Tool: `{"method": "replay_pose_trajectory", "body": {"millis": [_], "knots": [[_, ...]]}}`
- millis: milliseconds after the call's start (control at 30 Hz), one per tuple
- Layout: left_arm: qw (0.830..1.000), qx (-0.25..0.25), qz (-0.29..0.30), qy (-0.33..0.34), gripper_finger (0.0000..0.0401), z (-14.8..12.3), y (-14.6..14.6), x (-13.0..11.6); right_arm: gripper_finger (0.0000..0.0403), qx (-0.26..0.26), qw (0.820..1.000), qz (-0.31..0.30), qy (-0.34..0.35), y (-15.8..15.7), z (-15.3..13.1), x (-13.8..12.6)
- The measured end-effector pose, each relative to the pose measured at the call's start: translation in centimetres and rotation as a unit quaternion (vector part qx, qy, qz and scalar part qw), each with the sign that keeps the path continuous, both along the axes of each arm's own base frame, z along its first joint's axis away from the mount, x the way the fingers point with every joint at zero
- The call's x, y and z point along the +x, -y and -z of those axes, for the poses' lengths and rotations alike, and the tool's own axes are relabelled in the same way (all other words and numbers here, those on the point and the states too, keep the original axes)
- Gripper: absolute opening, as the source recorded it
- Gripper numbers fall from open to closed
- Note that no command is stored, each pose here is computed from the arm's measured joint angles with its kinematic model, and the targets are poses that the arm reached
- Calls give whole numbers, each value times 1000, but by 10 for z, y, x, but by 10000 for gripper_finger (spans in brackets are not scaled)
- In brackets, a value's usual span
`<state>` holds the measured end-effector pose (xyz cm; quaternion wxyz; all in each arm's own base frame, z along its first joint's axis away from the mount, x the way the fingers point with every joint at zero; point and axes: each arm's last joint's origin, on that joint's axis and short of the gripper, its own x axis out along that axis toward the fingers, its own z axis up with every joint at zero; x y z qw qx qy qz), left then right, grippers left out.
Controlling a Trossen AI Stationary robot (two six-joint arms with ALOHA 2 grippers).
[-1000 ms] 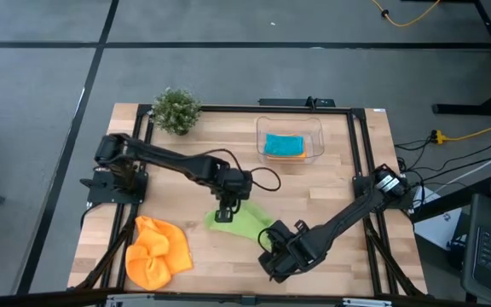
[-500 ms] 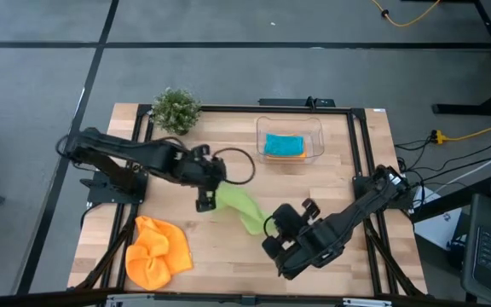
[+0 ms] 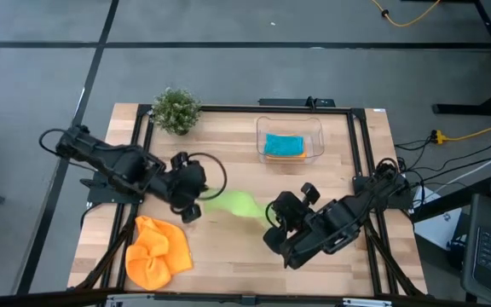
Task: Fold microfiber towels
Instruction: Fold the green microfiber cloth
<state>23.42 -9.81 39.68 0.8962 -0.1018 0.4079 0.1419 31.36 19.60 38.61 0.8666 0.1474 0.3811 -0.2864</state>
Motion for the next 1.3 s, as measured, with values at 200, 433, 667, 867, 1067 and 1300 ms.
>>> {"method": "replay_pose_trajectory", "body": {"millis": [200, 433, 667, 867, 1067, 1300], "knots": [[997, -62, 15, 47, 0, -5, 29, -6, 0, 104, 994, -28, 3, -11, -11, -2], [993, -111, 7, 45, 0, -2, 52, -15, 0, 163, 986, -25, -12, -22, -10, -8], [998, -55, -10, -10, 0, 19, 47, 3, 0, 106, 990, 29, -87, 4, 26, 9], [993, 50, -9, -104, 0, 49, 31, 30, 0, 49, 982, 60, -171, 33, 72, 23], [976, 141, 4, -167, 0, 72, 5, 61, 0, 1, 970, 79, -231, 65, 109, 31], [943, 210, 48, -252, 0, 118, -31, 77, 0, -40, 960, 74, -268, 91, 130, 36]]}}
